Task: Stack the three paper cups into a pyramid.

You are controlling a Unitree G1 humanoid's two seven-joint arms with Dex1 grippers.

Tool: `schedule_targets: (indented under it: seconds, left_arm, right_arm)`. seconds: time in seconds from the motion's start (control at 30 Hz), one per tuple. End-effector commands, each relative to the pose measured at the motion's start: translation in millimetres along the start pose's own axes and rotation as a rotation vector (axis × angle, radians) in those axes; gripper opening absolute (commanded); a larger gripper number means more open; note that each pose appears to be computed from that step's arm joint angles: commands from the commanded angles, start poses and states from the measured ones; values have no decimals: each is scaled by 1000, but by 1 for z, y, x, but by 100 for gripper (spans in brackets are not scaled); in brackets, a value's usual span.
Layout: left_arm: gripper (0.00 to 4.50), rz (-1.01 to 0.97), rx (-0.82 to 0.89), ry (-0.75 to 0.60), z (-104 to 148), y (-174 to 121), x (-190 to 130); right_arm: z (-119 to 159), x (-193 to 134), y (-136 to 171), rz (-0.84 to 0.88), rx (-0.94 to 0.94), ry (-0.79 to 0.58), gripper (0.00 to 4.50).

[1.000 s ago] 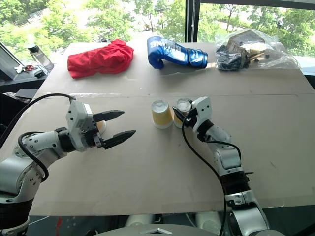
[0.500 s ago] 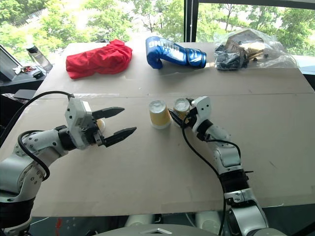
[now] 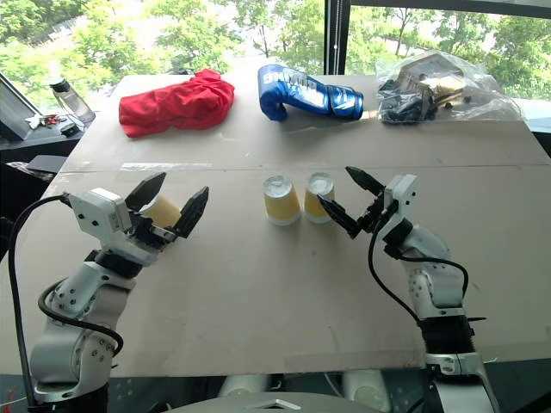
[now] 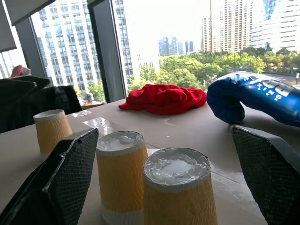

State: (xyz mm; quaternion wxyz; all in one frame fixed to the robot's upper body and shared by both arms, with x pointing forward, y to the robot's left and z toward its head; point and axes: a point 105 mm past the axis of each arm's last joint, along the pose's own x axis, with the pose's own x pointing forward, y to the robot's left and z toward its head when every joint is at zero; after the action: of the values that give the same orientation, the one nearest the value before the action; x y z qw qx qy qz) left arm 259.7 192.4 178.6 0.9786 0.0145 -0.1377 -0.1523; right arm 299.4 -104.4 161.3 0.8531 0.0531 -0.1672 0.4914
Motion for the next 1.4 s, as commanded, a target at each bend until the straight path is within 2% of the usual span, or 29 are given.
schedule_targets:
  seconds: [0.03,0.13,0.27,1.0,1.4]
  left_arm:
    - [450,159,66,-23,0,-3,-11]
    - [450,326,115,7,-10,16,-22]
    - [450,414,183,23,-13,35,-28]
    - [450,476,163,81,-37,85,-20]
    - [450,469,145,81,-40,93,-11]
  right_arm:
    - [19,-19,20,199,1,16,445]
    - [24,-32,29,275,1,67,445]
    - [29,-38,38,320,-13,99,445]
    - [29,-38,36,283,-46,96,445]
    - [39,-23,38,289,-49,68,445]
